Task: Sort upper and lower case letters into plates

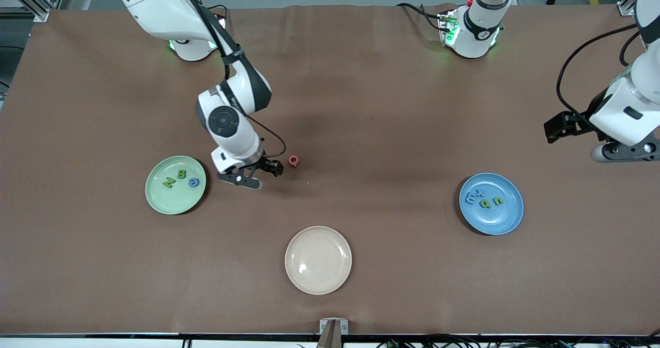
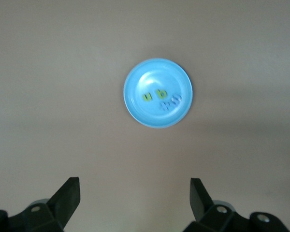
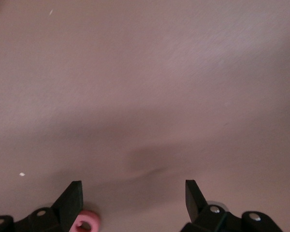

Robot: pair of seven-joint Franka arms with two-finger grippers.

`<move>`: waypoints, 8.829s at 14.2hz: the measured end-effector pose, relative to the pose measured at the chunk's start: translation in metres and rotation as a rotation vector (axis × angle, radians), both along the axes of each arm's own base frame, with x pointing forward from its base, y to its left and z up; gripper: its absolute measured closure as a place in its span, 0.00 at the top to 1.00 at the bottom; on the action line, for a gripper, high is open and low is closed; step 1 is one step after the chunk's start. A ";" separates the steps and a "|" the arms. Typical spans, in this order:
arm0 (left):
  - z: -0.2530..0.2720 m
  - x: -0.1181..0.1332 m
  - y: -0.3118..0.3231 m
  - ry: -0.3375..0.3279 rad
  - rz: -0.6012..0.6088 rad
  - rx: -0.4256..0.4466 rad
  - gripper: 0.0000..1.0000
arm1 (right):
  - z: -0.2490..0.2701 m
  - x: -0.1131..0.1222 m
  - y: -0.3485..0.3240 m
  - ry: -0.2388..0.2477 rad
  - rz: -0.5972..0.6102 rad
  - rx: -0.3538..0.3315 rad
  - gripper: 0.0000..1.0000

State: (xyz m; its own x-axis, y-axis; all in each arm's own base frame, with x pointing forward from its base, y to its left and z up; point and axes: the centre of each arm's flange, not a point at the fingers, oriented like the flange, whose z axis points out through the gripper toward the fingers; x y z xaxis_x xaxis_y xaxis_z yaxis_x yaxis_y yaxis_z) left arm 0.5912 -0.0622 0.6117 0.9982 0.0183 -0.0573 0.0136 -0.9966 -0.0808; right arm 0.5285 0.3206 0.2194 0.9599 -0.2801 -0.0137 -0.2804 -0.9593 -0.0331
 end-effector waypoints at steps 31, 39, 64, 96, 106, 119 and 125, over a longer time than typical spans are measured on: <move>0.027 -0.056 0.000 -0.007 0.048 -0.070 1.00 | -0.040 -0.044 0.067 -0.039 0.138 -0.008 0.36; 0.026 -0.058 -0.010 -0.005 0.030 -0.069 1.00 | -0.003 0.064 -0.124 -0.019 0.292 -0.046 0.36; 0.014 -0.059 -0.011 -0.006 0.017 -0.069 1.00 | -0.023 0.083 -0.296 0.089 0.358 -0.030 0.70; 0.009 -0.057 -0.009 -0.003 0.022 -0.069 1.00 | 0.352 0.069 -0.348 0.205 0.264 0.026 1.00; 0.010 -0.055 -0.005 -0.014 0.029 -0.070 1.00 | 0.372 0.052 -0.353 0.169 0.247 0.006 1.00; 0.010 -0.055 -0.004 -0.014 0.030 -0.070 1.00 | 0.383 0.026 -0.344 0.113 0.265 0.006 1.00; 0.011 -0.055 -0.004 -0.015 0.030 -0.070 1.00 | 0.388 0.013 -0.337 0.099 0.278 0.003 1.00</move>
State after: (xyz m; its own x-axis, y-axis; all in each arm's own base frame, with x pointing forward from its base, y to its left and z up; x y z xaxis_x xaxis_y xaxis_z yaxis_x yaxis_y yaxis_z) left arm 0.5360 -0.0663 0.6227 0.9980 0.0449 -0.0441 0.0445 -0.9990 -0.0100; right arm 0.5416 -0.0161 0.6073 0.9937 -0.0066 -0.1117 -0.0091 -0.9997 -0.0216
